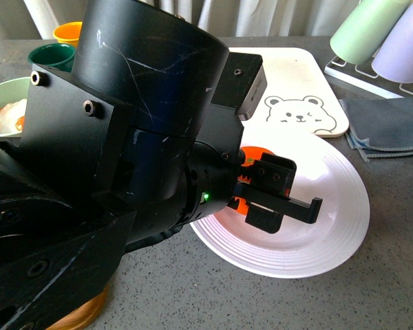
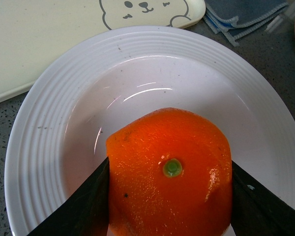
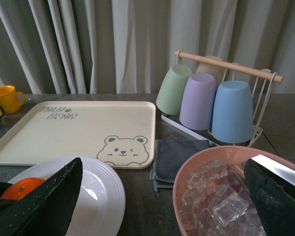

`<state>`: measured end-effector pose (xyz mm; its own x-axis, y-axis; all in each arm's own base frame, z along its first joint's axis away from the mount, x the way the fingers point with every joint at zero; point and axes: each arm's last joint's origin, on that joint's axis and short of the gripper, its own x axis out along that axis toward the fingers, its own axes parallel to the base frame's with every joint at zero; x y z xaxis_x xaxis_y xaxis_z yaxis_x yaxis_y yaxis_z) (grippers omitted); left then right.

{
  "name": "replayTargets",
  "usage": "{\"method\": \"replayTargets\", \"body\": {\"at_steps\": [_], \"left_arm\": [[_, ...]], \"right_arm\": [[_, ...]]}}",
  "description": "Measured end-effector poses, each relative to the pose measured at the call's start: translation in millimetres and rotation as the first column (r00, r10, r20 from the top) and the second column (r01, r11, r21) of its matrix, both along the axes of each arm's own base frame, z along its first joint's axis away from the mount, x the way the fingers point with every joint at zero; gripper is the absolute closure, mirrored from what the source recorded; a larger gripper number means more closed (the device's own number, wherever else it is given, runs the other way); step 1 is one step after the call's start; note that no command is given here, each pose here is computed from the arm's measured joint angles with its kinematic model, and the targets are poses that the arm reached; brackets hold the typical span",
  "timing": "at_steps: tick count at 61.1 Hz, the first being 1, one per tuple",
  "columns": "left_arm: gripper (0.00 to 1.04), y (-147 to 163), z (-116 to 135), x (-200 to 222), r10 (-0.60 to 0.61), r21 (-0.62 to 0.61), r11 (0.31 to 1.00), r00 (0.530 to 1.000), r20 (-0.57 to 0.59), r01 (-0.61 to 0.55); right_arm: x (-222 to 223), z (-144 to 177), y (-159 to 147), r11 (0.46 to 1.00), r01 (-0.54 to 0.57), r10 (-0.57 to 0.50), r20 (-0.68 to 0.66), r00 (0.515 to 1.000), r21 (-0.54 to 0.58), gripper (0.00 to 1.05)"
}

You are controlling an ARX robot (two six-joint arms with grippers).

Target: Place orange and plate with both arms

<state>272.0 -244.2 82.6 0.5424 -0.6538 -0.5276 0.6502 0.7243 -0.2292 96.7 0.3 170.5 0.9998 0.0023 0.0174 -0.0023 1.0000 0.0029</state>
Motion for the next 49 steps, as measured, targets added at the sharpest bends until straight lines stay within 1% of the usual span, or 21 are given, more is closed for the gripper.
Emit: {"method": "replayTargets", "body": {"at_steps": [7, 9, 11, 14, 16, 23, 27, 37, 44, 49], "left_arm": [[0.50, -2, -3, 2, 0.003, 0.005, 1.000, 1.000, -0.006, -0.003], [0.43, -2, -4, 2, 0.005, 0.006, 1.000, 1.000, -0.011, -0.005], [0.39, -2, -5, 2, 0.005, 0.006, 1.000, 1.000, -0.012, -0.005], [0.30, -3, -5, 3, 0.006, 0.006, 1.000, 1.000, -0.014, -0.006], [0.27, -3, -5, 3, 0.007, 0.005, 1.000, 1.000, -0.016, -0.007], [0.08, -3, -6, 2, 0.010, 0.001, 1.000, 1.000, -0.021, -0.009], [0.10, -3, -5, 2, 0.013, -0.004, 1.000, 1.000, -0.025, -0.013], [0.09, 4, 5, -2, 0.023, -0.034, 0.999, 1.000, -0.021, -0.024], [0.09, 17, 24, -7, 0.027, -0.085, 0.996, 0.999, 0.023, -0.025], [0.09, 33, 43, -11, 0.033, -0.127, 0.992, 0.998, 0.053, -0.027]], "right_arm": [[0, 0, 0, 1.000, 0.000, 0.000, 0.000, 1.000, 0.000, 0.09], [0, 0, 0, 1.000, 0.000, 0.000, 0.000, 1.000, 0.000, 0.09], [0, 0, 0, 1.000, 0.000, 0.000, 0.000, 1.000, 0.000, 0.09], [0, 0, 0, 1.000, 0.000, 0.000, 0.000, 1.000, 0.000, 0.09], [0, 0, 0, 1.000, 0.000, 0.000, 0.000, 1.000, 0.000, 0.09], [0, 0, 0, 1.000, 0.000, 0.000, 0.000, 1.000, 0.000, 0.09], [0, 0, 0, 1.000, 0.000, 0.000, 0.000, 1.000, 0.000, 0.09], [0, 0, 0, 1.000, 0.000, 0.000, 0.000, 1.000, 0.000, 0.09], [0, 0, 0, 1.000, 0.000, 0.000, 0.000, 1.000, 0.000, 0.09], [0, 0, 0, 1.000, 0.000, 0.000, 0.000, 1.000, 0.000, 0.09]]}}
